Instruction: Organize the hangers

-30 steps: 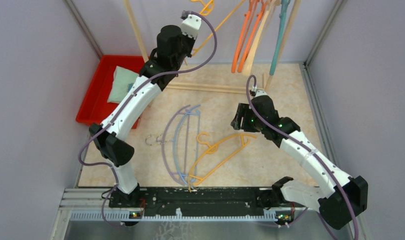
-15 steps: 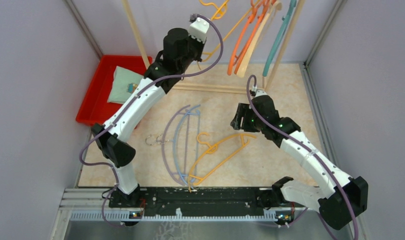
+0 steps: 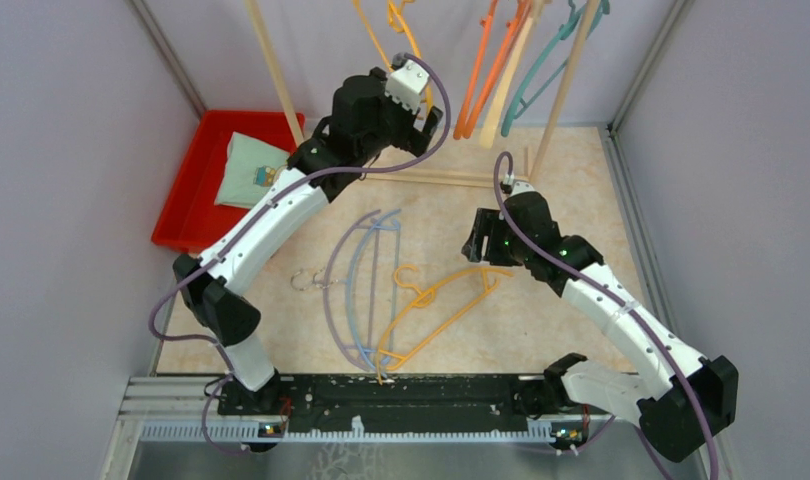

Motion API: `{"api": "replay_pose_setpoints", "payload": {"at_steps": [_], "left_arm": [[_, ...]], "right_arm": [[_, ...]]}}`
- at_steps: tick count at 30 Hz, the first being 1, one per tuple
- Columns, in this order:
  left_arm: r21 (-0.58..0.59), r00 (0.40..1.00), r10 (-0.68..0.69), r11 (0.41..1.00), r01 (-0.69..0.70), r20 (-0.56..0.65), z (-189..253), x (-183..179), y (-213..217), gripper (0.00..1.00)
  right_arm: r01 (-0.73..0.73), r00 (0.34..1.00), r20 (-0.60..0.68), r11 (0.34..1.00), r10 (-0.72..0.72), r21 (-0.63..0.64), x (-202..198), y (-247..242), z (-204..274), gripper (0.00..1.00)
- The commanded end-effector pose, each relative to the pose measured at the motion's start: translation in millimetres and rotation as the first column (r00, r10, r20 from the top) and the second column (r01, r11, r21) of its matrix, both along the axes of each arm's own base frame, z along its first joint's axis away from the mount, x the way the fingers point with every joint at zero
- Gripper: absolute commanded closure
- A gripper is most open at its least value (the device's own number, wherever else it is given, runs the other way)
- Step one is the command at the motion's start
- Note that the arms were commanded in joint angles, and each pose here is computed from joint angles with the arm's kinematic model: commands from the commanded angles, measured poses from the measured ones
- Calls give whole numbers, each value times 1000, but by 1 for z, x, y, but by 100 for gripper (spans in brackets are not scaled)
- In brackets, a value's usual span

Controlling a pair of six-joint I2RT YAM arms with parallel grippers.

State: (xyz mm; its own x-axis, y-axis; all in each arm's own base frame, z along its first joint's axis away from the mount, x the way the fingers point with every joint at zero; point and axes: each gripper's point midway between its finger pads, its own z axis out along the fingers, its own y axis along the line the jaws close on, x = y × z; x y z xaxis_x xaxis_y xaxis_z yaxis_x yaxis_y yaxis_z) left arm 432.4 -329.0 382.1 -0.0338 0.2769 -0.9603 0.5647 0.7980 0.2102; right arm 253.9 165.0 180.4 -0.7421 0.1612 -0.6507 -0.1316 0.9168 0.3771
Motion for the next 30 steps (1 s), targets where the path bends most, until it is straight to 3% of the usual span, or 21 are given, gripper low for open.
{"api": "replay_pose_setpoints", "payload": {"at_steps": [1, 8, 16, 23, 30], "left_arm": [[-116, 995, -26, 993, 37, 99, 61, -27, 19, 0], [-229, 994, -76, 969, 93, 80, 82, -63, 50, 0], [-279, 997, -72, 958, 71, 7, 61, -106, 84, 0], [-309, 960, -138, 949, 58, -244, -46, -150, 89, 4], [-224, 812, -208, 970, 98, -545, -177, -200, 57, 15]], "right_arm": [[3, 998, 67, 999, -6, 45, 7, 2, 24, 36], [4, 998, 66, 999, -7, 42, 6, 1, 25, 36], [10, 998, 62, 999, -12, 38, 7, 1, 23, 34], [18, 998, 55, 999, -20, 35, 5, -1, 20, 34], [22, 999, 39, 999, -24, 40, 4, 0, 14, 35]]}}
